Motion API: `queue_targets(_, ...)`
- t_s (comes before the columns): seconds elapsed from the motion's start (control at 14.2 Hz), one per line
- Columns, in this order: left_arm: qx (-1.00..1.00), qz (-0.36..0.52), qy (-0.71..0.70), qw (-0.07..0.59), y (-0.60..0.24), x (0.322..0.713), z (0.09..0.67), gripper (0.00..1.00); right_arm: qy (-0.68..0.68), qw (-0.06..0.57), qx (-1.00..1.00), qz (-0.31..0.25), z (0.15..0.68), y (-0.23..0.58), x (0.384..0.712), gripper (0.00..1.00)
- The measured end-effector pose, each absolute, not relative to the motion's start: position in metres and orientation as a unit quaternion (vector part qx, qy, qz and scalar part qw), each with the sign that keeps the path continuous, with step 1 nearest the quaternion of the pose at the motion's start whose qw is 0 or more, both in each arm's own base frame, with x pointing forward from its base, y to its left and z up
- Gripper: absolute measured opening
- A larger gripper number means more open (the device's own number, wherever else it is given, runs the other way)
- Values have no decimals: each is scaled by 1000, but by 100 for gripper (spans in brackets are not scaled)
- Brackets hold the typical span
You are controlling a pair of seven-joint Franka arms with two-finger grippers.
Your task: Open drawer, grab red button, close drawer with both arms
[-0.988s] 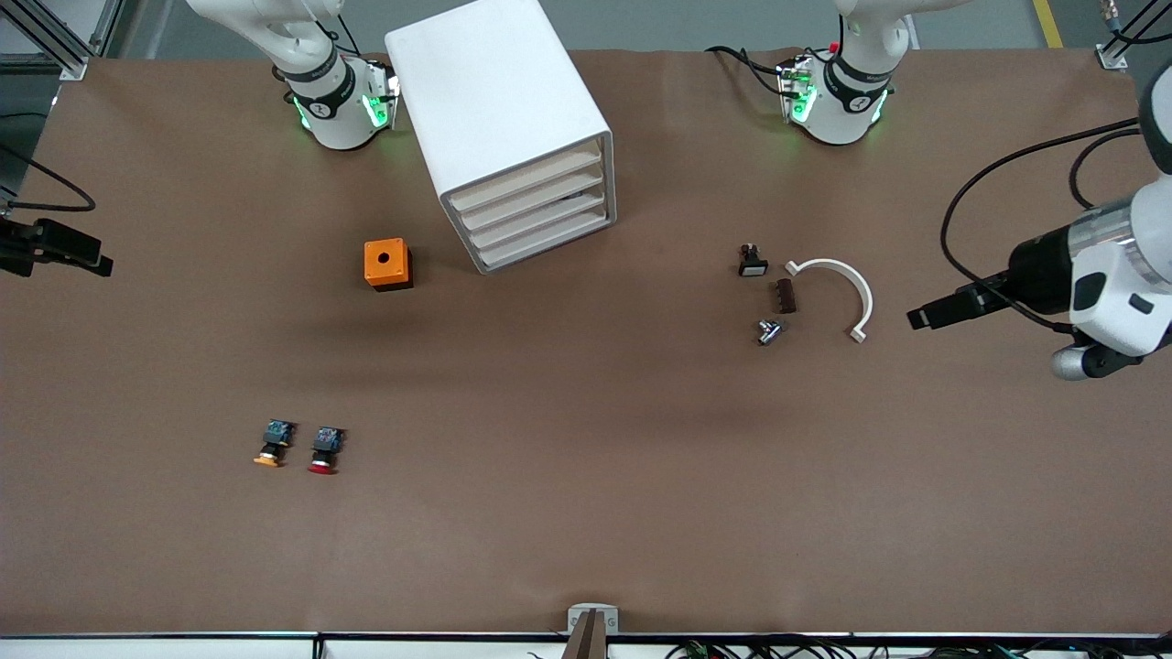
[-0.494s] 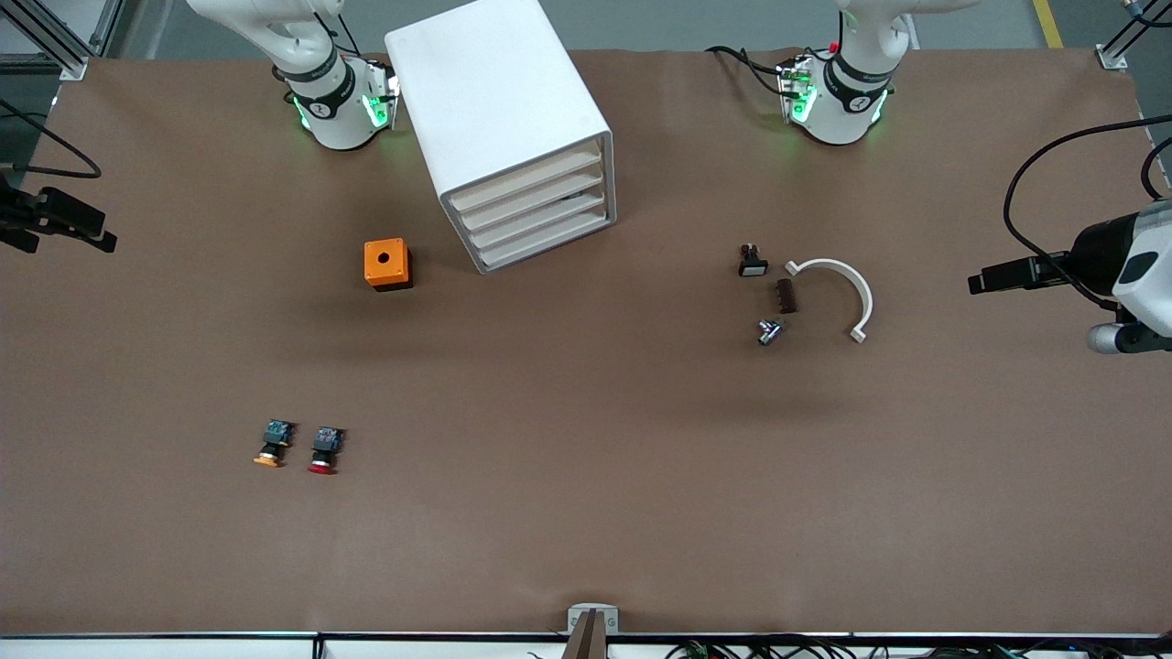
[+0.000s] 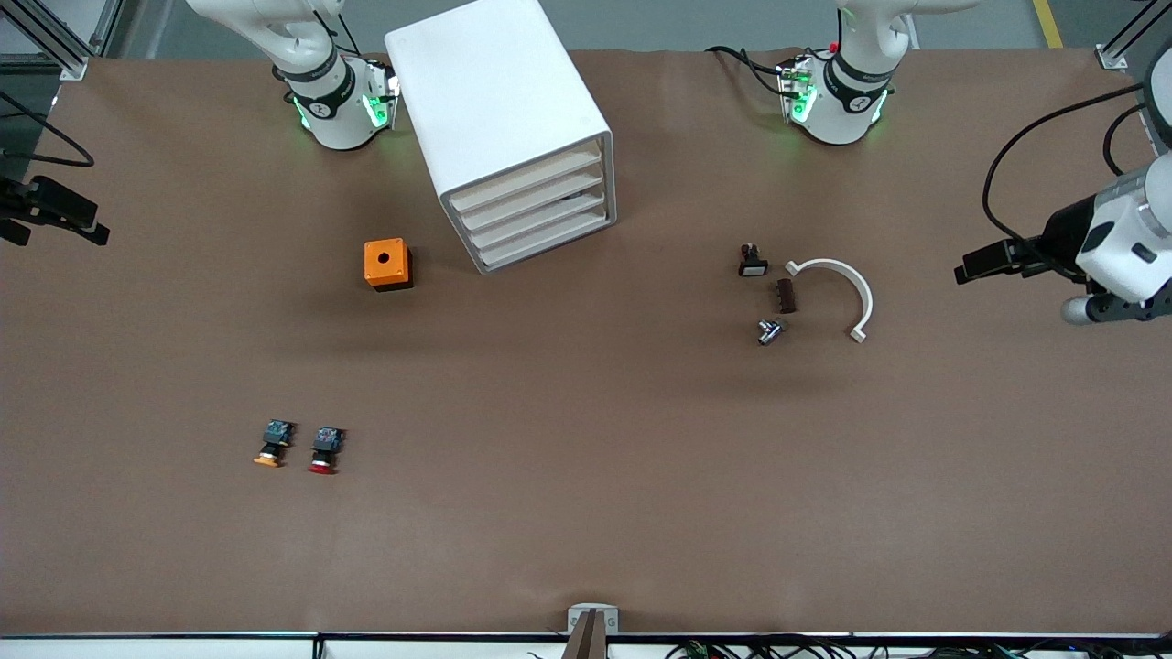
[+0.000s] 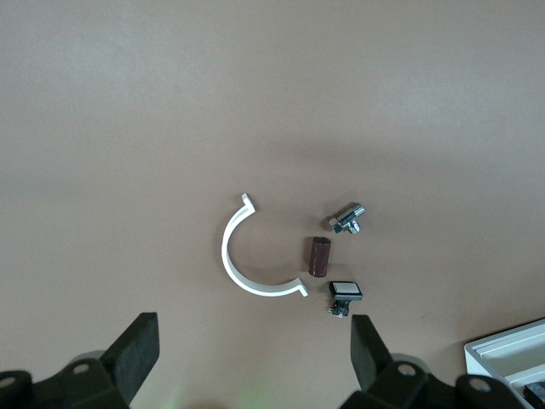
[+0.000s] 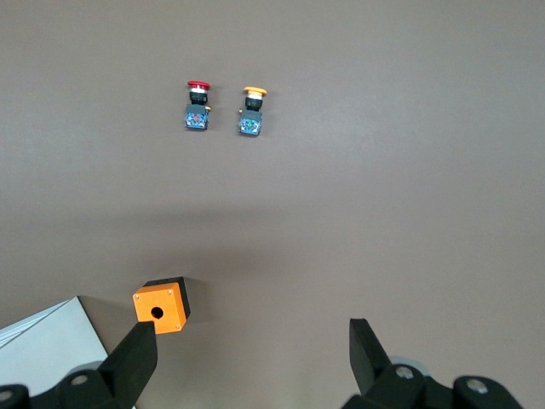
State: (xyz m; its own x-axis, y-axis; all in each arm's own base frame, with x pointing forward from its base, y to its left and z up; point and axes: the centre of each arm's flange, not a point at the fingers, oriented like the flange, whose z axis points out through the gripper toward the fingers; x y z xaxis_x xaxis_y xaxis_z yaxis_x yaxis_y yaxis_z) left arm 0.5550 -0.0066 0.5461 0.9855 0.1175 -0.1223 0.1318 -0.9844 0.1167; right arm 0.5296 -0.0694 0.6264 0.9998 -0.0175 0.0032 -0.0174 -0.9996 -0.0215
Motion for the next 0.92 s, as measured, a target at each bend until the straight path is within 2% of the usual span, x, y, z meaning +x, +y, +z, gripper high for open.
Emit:
queue_targets(0.35, 996, -7, 64, 65, -2, 530, 595, 100, 4, 10, -1000, -15, 634, -66, 528, 100)
queue_targets(0.92, 996, 35, 59, 52, -2, 549, 625, 100, 1, 11, -1000, -10, 638, -63, 523, 100)
